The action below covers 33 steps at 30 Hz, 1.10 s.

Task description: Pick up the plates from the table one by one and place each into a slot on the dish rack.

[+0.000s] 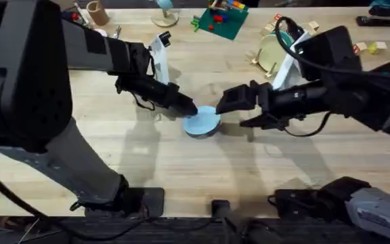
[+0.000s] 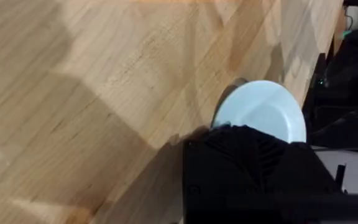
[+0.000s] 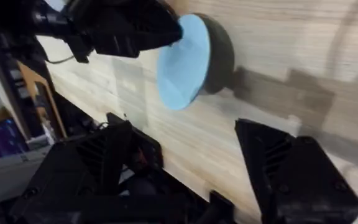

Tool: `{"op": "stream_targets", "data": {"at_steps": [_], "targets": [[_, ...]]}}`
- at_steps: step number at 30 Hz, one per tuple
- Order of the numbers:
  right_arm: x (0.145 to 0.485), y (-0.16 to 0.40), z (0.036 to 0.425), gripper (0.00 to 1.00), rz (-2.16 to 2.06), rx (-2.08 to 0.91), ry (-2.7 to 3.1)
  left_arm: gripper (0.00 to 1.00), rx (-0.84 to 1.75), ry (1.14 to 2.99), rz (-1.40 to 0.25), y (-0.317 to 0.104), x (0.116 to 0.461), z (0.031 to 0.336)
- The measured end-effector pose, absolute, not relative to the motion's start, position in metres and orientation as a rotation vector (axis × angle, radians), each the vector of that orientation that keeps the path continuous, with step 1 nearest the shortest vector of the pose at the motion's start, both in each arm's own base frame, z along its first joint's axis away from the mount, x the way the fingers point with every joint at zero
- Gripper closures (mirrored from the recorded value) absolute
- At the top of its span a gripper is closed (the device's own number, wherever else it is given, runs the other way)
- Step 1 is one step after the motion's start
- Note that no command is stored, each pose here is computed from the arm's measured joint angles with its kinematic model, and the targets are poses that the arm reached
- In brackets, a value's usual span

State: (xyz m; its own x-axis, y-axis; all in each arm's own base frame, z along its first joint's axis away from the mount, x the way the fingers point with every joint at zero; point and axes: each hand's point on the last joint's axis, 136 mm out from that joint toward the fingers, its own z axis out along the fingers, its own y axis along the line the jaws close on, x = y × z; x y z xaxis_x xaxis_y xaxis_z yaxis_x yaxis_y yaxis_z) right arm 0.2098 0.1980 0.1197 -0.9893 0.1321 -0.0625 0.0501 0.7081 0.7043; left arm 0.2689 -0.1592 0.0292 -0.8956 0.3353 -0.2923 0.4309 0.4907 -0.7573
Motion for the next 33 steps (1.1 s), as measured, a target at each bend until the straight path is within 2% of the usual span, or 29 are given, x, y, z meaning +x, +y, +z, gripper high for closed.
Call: {"op": "stream_targets", "data": {"at_steps": [16,21,33], "targets": [[0.219,0.239,0.087,0.021,1.206,0.268,2.877,0.961,0.676,2.620,-1.377,-0.159,0.269,0.029],[0.220,0.247,0.075,0.156,1.207,0.275,2.904,0.961,0.676,2.620,-1.376,-0.159,0.269,0.029],[0.222,0.249,0.067,0.707,1.193,0.329,2.915,0.961,0.678,2.621,-1.374,-0.159,0.269,0.029]]}}
